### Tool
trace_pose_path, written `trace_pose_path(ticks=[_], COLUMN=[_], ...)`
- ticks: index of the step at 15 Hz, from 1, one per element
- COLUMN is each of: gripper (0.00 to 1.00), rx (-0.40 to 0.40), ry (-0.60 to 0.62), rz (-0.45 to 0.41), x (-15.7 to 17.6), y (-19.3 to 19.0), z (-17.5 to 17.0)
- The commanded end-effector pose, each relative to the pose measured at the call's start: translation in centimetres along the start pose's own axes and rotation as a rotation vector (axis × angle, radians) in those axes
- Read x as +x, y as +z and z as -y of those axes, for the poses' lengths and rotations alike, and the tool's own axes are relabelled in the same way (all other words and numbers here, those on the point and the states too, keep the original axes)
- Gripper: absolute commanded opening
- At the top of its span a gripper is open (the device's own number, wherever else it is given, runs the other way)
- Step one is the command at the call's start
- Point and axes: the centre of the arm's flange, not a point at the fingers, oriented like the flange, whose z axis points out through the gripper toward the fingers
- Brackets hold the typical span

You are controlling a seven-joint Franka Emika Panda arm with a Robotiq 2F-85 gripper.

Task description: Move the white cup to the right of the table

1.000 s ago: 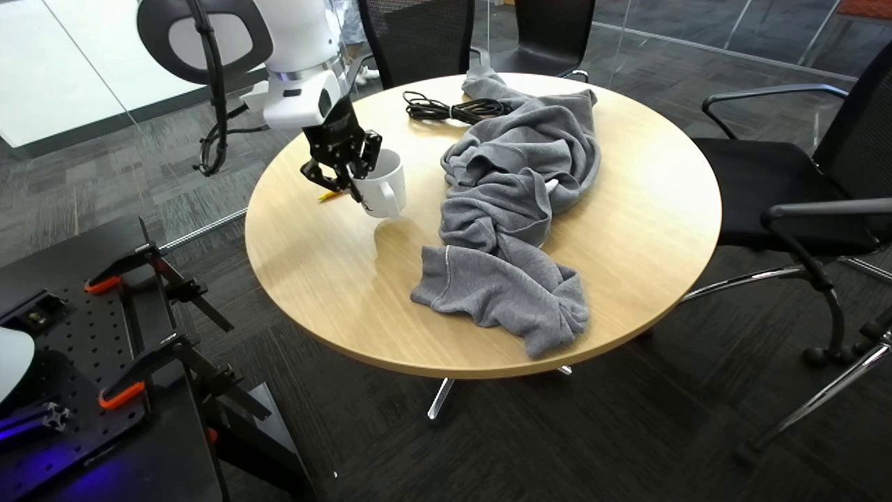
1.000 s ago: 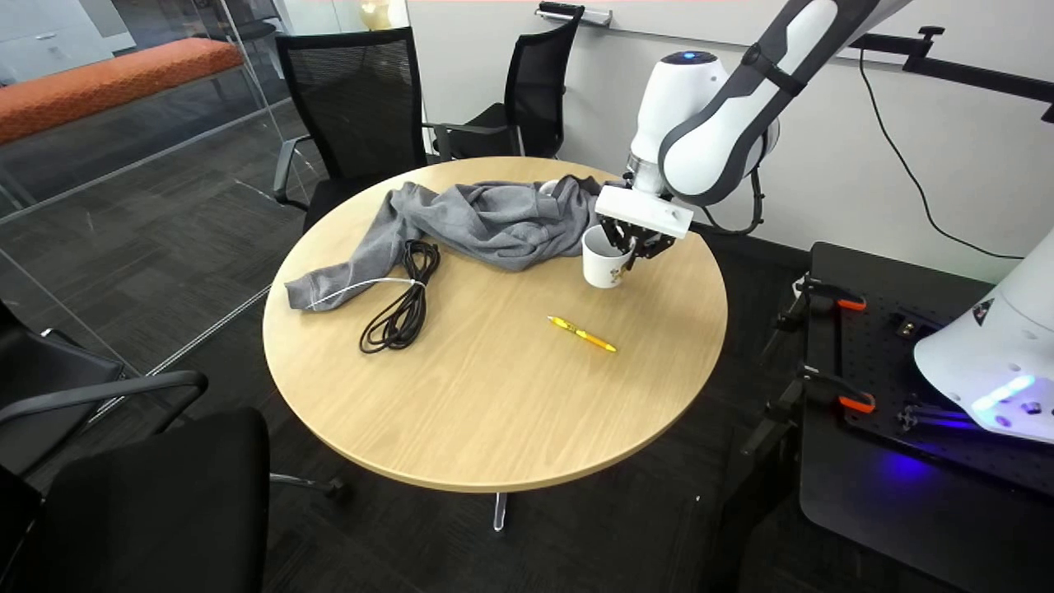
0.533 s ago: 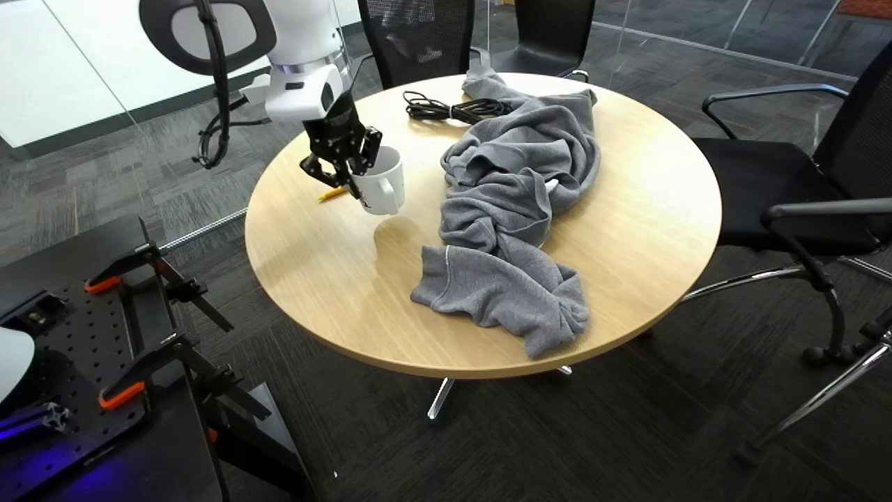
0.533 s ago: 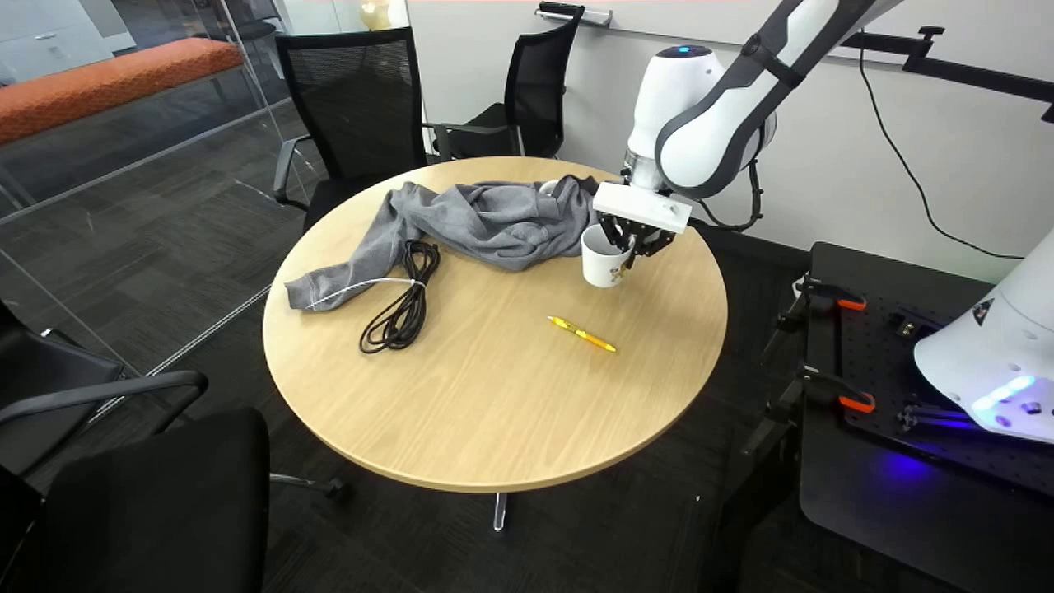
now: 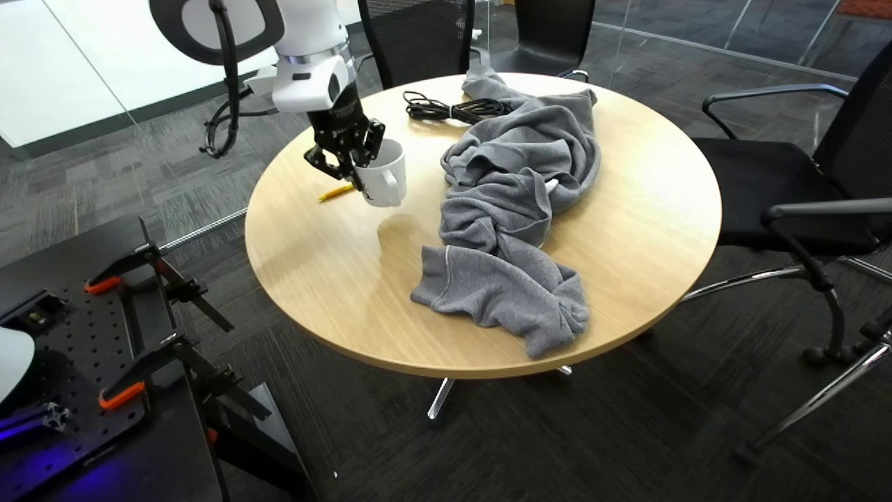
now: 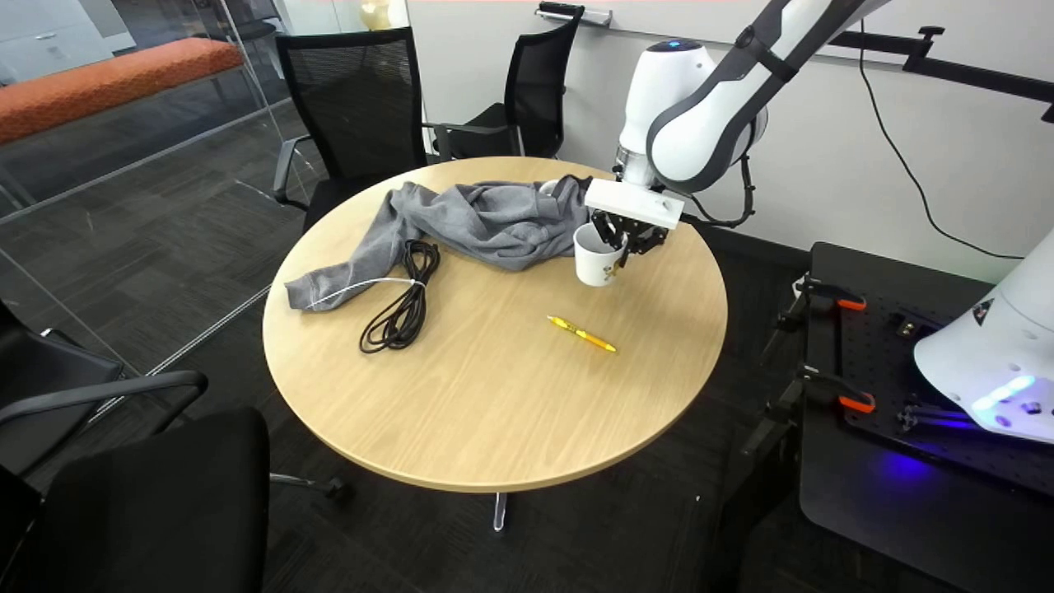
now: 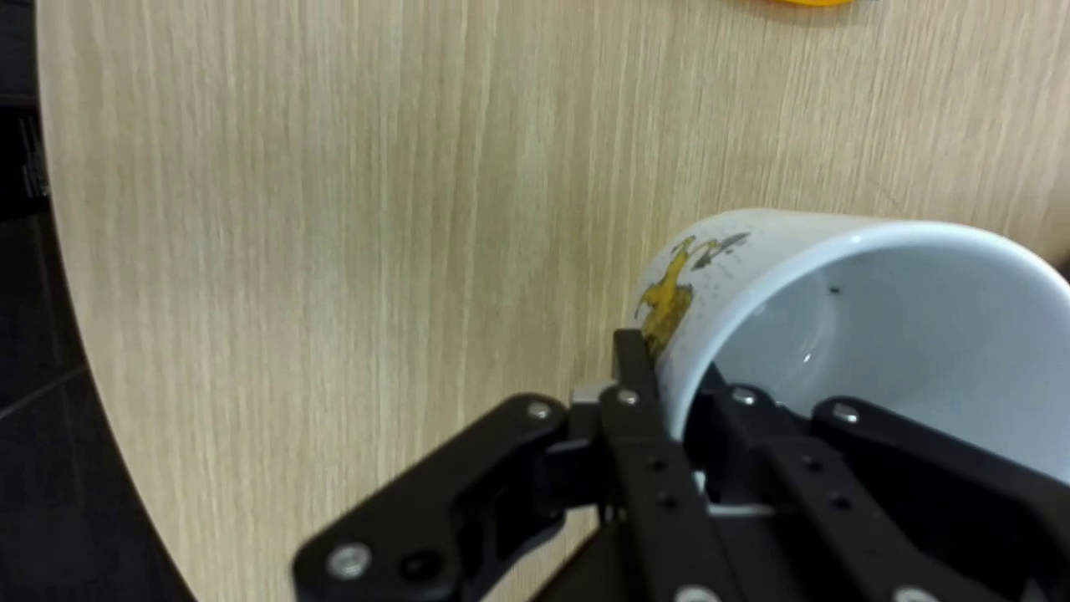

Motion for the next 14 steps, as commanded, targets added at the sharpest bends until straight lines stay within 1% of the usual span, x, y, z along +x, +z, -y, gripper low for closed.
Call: trace_pose_path(ticks=[1,5,14], gripper=[0.03,0.03,0.03], rx=[0.007,0.019,0.019], ry=[-0.001,-0.003,-0.014], rz=[0.007,0.0,0.008], x=[-0.2,-0.3,0.0], y=[-0.6,0.0,1.5], z=[1.3,2.0,3.9])
